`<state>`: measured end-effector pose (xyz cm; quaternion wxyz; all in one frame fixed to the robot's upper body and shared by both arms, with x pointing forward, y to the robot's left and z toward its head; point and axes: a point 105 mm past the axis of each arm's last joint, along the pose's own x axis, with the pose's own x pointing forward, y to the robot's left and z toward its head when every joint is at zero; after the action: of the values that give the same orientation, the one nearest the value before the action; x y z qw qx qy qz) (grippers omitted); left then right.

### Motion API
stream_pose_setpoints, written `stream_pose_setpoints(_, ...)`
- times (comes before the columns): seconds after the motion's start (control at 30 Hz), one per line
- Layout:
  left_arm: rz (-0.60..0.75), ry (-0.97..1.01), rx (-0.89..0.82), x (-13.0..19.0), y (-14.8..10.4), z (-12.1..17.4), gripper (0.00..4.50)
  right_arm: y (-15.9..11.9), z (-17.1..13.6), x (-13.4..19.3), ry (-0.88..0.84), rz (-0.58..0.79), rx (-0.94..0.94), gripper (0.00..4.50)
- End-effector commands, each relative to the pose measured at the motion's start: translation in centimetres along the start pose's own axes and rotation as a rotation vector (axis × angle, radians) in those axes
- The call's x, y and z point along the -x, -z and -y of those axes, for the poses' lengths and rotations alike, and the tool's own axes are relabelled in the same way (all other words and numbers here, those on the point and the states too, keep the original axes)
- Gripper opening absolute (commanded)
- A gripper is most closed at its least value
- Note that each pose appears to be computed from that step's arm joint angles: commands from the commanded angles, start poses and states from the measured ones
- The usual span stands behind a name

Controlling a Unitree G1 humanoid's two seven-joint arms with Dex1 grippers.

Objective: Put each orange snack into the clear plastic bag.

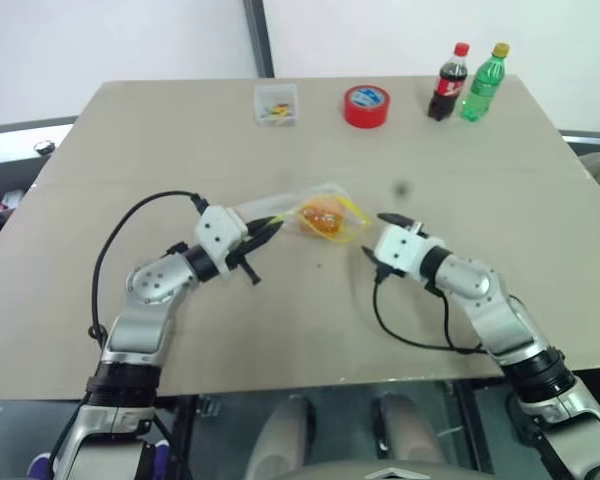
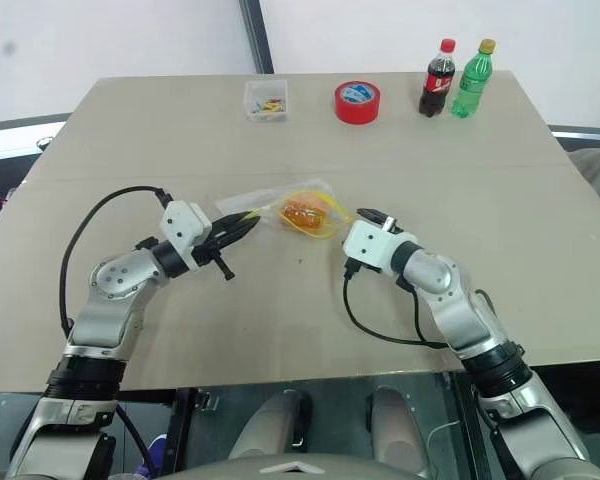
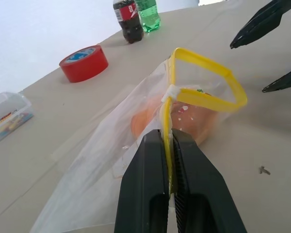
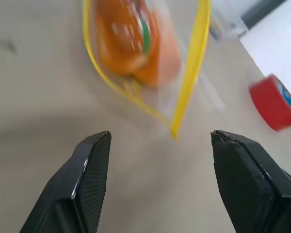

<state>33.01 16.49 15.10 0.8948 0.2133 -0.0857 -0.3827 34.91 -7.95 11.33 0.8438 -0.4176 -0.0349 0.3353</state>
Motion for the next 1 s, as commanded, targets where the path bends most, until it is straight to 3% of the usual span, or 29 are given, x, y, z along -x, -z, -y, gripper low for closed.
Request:
stream_pose_setpoints(0.03, 0.051, 0.001, -0.026, -0.1, -1.4, -0.5, 0.0, -1.1, 0.8, -1.7, 0.042, 0.043, 0.034, 3.33)
stream_pose_setpoints(0.13, 0.054, 0.008, -0.034, -0.1, -1.6, -0.4, 0.0, -1.8, 1.0, -2.6, 0.039, 0.08, 0.01, 3.33)
stream_pose_setpoints(0.2, 0.053, 0.012, -0.044, -0.1, -1.7, -0.4, 0.0, -2.2, 1.3, -3.0, 0.042, 0.099, 0.008, 2.8)
stream_pose_setpoints(0.3, 0.052, 0.008, -0.048, 0.0, -1.7, -0.4, 0.0, -2.7, 1.1, -3.0, 0.013, 0.126, 0.012, 1.63)
stream_pose_setpoints(0.4, 0.051, 0.006, -0.052, 0.1, -1.8, -0.4, 0.0, -2.5, 1.3, -2.8, 0.012, 0.123, 0.028, 0.03)
stream_pose_setpoints(0.57, 0.084, -0.013, -0.041, -0.3, -2.7, -1.1, 0.0, -2.9, 5.2, -1.7, 0.133, 0.135, 0.022, 0.03)
stream_pose_setpoints(0.83, 0.167, -0.112, -0.068, -4.1, -6.2, -7.2, 0.0, -3.2, 15.7, 1.5, 0.4, 0.061, 0.169, 0.03)
stream_pose_setpoints(1.0, 0.212, -0.078, -0.163, -5.5, -7.7, -7.5, 0.0, -3.6, 18.2, 3.6, 0.466, 0.051, 0.213, 0.03)
